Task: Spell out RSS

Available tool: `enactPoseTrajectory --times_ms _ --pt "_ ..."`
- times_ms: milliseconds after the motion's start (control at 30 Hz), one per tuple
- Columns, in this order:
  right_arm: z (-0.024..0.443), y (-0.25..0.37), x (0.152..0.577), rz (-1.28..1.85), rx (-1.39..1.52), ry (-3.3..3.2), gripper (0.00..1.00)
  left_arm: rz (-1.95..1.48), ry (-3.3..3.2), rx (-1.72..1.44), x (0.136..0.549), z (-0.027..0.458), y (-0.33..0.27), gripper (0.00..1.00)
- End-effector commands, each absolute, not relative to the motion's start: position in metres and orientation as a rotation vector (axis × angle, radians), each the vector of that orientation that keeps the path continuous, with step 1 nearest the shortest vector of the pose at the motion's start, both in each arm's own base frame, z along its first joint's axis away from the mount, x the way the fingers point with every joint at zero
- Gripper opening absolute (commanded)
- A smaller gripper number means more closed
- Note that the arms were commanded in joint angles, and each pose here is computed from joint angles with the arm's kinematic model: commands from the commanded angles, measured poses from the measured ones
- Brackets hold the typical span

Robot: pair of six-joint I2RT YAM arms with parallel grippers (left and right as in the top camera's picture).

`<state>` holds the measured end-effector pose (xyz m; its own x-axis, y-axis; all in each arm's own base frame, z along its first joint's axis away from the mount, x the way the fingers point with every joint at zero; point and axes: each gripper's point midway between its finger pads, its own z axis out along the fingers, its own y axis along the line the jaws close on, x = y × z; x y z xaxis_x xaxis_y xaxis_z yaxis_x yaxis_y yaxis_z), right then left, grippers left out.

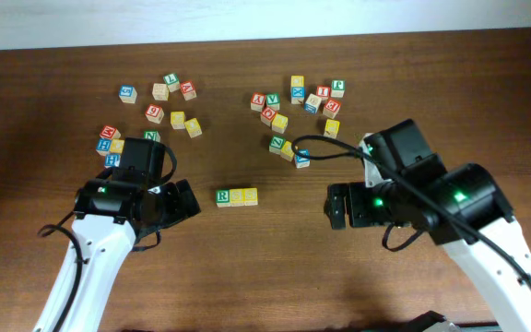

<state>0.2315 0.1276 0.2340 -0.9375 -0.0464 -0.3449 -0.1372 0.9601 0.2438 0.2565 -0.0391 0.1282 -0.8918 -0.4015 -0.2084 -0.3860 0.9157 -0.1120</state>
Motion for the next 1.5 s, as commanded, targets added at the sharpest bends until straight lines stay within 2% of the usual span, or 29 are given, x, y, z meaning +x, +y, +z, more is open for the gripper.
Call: enactPoseTrajectory --times_ms 0,133,533,767,1033,1467 --pt "0.277 0.115 0.237 0.376 -0.206 2.539 0.98 -0.088 2.837 -0.598 0.255 0.130 -0.036 0.99" --pt "0.300 0.079 0.235 0.355 -0.065 2.435 0.98 -0.088 2.837 -0.598 0.255 0.130 -0.036 0.99" --pt "0.353 0.045 0.202 0.247 -0.165 2.083 0.98 -0.088 2.837 -0.598 0.255 0.130 -0.036 0.99" --pt "0.317 0.041 0.187 0.228 -0.154 1.934 0.98 -0.087 2.836 -0.598 0.255 0.130 -0.036 0.99" --pt "0.285 0.056 0.200 0.288 -0.231 1.726 0.98 -0.087 2.836 -0.598 0.255 0.130 -0.036 0.99" --pt "0.270 0.053 0.219 0.238 -0.231 1.474 0.98 -0.087 2.836 -0.598 0.255 0.130 -0.036 0.99"
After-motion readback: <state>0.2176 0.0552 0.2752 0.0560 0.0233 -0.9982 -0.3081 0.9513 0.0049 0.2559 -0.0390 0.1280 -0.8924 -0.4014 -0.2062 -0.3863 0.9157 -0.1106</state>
